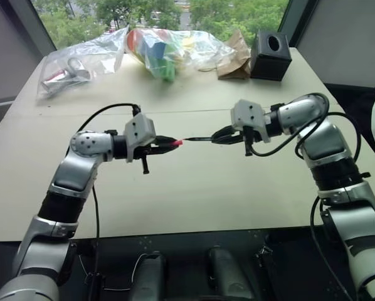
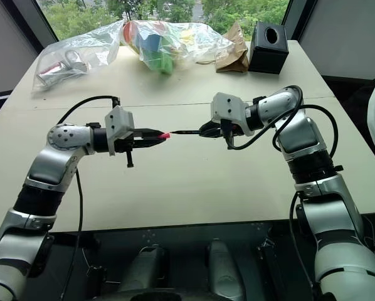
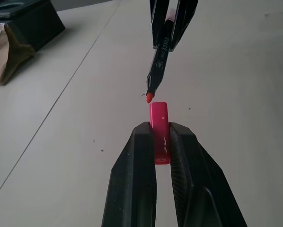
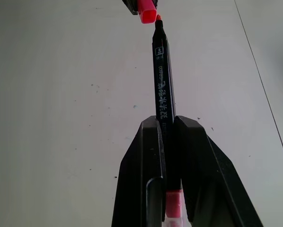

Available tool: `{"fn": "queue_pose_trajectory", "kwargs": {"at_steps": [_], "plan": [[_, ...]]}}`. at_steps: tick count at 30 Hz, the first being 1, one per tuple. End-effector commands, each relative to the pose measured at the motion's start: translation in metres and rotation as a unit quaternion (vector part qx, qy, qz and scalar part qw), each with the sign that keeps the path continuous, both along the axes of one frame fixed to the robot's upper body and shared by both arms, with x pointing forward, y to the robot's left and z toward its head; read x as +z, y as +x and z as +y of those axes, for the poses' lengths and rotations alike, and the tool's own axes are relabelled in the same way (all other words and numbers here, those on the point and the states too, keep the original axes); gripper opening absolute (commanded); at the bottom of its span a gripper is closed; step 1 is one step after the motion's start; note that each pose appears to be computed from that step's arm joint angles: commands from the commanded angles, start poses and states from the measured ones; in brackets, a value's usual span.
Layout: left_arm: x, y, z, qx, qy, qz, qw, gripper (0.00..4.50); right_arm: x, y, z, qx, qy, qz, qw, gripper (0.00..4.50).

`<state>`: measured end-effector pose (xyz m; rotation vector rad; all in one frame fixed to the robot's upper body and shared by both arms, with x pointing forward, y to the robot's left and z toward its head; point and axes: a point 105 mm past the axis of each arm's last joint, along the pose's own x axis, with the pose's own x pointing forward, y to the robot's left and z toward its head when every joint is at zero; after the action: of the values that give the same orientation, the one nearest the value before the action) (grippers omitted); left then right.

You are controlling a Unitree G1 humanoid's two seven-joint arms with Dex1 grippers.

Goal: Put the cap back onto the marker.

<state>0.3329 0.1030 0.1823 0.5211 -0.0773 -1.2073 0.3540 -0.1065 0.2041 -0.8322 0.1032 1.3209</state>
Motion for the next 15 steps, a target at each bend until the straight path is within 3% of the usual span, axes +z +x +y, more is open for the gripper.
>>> {"fn": "queue_pose_trajectory", "kwargs": {"at_steps": [1,15], "plan": [[0.0145,-0.0029,-0.003,-0.007,-0.013,-0.022,1.0,0.0,0.017,-0.0039,0.0077,0.019,0.003,-0.033,0.999,0.04],[0.012,-0.0025,-0.0023,-0.003,-0.01,-0.021,1.0,0.0,0.0155,-0.0052,0.0039,0.021,-0.009,-0.027,0.999,0.04]]}}
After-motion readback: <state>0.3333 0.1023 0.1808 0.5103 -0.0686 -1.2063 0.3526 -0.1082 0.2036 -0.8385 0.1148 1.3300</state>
